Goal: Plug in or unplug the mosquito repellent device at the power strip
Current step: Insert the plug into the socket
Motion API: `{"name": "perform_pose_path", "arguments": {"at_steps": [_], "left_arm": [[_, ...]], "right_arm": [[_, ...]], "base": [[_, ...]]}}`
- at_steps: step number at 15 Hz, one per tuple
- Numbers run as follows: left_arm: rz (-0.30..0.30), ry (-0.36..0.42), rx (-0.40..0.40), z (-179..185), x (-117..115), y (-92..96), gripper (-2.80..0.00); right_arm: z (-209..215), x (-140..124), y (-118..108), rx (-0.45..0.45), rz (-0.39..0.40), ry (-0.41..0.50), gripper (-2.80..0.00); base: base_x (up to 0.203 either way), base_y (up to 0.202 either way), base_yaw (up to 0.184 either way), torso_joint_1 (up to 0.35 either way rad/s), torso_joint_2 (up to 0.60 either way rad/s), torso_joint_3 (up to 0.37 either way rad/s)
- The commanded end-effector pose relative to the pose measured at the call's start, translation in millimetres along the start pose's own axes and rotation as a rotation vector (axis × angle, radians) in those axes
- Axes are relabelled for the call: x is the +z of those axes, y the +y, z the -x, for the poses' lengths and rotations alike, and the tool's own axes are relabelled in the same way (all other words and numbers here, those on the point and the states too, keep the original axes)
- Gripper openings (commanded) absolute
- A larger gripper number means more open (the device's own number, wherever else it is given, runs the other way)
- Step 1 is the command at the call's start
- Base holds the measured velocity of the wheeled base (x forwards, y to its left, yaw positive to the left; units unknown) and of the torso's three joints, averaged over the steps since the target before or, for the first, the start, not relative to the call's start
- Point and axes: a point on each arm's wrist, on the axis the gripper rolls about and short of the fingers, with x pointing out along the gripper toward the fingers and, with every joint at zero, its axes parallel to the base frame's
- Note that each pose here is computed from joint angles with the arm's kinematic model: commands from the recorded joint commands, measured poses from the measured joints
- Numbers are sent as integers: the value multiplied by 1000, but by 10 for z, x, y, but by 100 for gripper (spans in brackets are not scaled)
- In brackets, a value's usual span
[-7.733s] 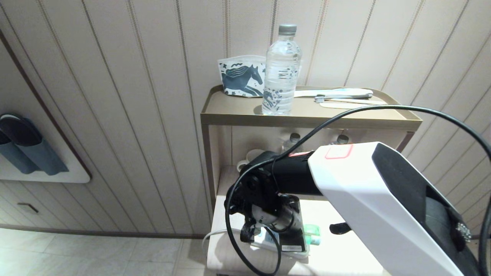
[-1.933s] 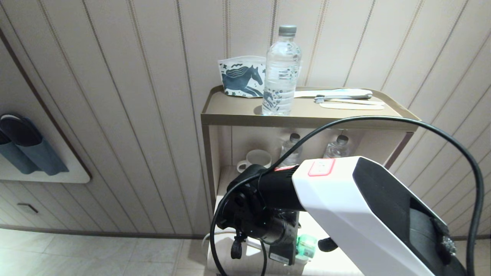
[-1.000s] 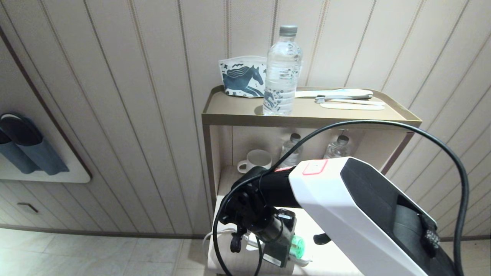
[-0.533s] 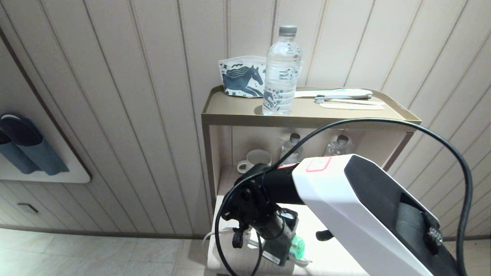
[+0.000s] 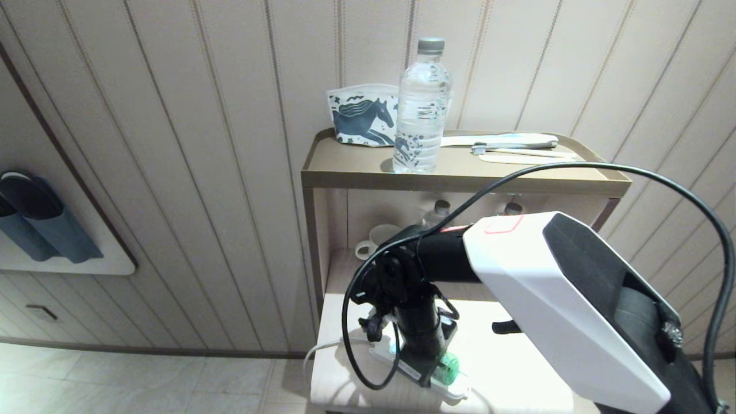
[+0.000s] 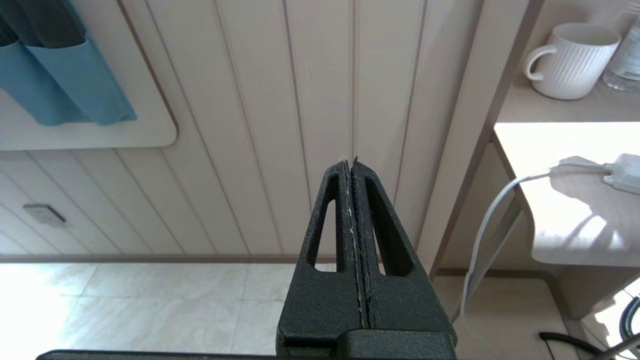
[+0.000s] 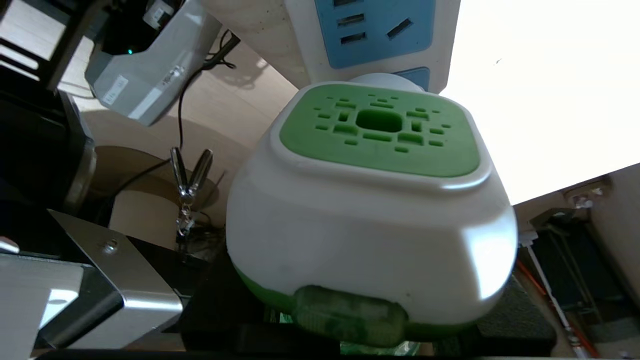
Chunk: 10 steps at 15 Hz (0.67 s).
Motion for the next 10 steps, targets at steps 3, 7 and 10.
{"name": "perform_pose_path", "arguments": {"at_steps": [3, 7, 10], "left_arm": [[0, 0, 0, 0, 0, 0, -280], [0, 0, 0, 0, 0, 0, -280], [0, 0, 0, 0, 0, 0, -280]], "right_arm": [[-79, -55, -48, 2, -38, -14, -280], [-118, -112, -66, 7, -124, -111, -280], [-152, -171, -152, 29, -207, -166, -280]], "base": [[0, 0, 0, 0, 0, 0], [0, 0, 0, 0, 0, 0], [0, 0, 0, 0, 0, 0]]}}
